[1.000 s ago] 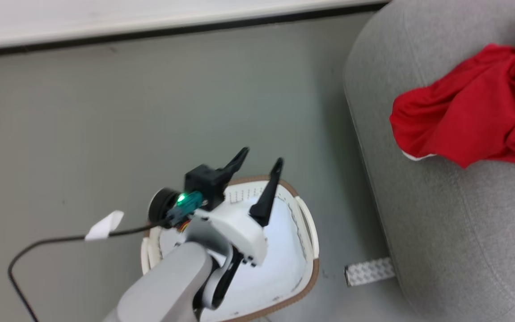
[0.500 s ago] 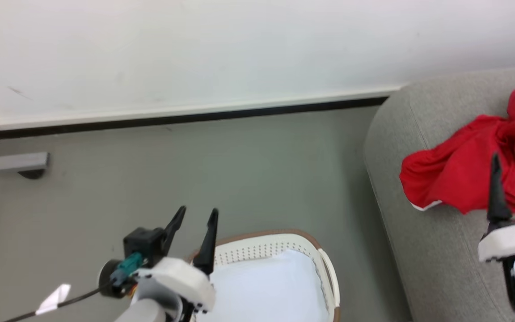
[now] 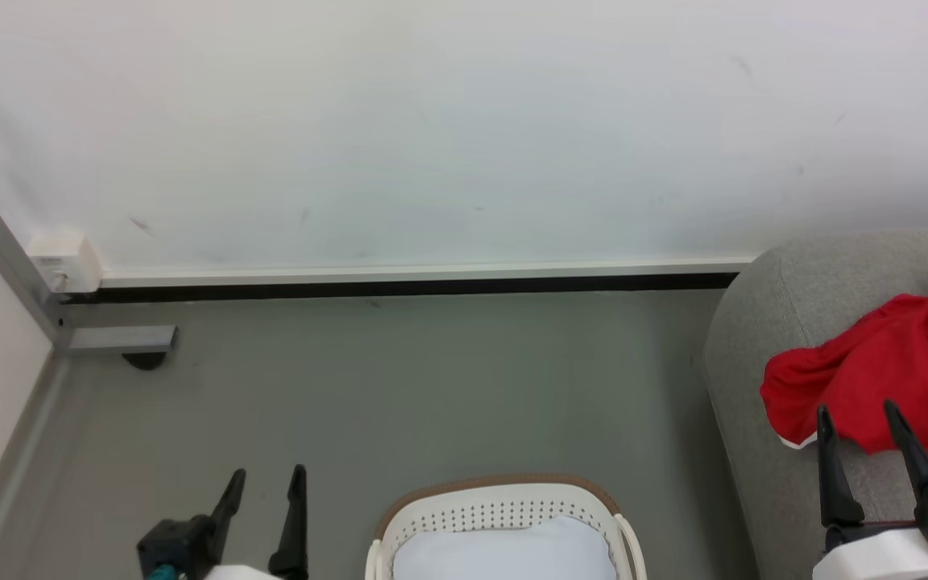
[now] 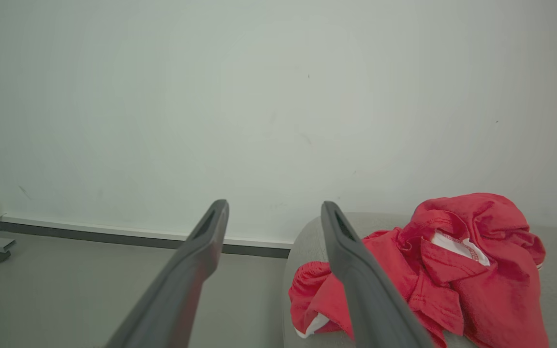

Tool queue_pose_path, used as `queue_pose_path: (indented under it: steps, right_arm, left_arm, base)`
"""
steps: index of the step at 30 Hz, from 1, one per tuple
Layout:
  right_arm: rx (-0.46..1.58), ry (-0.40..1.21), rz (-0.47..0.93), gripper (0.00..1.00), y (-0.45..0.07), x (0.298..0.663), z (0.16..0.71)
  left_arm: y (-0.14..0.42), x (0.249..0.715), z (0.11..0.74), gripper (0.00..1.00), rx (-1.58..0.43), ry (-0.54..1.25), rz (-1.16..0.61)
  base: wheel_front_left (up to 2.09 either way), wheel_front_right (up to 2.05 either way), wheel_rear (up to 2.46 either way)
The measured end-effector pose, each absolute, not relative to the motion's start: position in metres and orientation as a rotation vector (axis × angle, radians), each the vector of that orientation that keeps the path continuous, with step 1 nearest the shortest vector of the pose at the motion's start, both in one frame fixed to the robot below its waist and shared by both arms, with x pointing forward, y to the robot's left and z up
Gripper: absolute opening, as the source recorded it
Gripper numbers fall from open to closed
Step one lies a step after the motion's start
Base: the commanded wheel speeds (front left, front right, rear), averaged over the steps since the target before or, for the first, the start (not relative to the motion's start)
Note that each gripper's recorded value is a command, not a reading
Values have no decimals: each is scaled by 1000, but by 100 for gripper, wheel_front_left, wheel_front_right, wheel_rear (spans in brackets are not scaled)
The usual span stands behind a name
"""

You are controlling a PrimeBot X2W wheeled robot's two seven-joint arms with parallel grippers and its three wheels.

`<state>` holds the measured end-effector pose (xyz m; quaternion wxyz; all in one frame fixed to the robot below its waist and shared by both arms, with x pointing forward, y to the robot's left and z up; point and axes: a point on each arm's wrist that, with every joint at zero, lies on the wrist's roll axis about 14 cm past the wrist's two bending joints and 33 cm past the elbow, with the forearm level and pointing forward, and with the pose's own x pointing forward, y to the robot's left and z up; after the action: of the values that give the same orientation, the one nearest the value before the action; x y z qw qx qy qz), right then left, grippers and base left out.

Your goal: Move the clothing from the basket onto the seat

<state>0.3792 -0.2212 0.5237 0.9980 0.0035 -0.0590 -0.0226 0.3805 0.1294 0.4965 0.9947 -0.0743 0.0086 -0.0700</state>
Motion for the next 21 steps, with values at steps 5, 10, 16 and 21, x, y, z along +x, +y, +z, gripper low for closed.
queue_pose_path:
  steps: [5, 10, 16, 21]
  right_arm:
    - [25, -115, -36, 100, -216, 369, 520]
    - [25, -67, -35, 100, -215, 364, 505]
    - [47, -26, -17, 100, -207, 363, 492]
    - [54, -16, 4, 100, -200, 366, 489]
  left_arm:
    - [142, 372, 500, 100, -145, -10, -106]
    - [145, 372, 503, 100, -133, -33, -97]
    - [146, 371, 500, 100, -130, -36, -91]
    - [147, 370, 497, 100, -135, -31, -84]
  base:
    - [0, 0, 0]
    - [0, 0, 0]
    - [0, 0, 0]
    - [0, 0, 0]
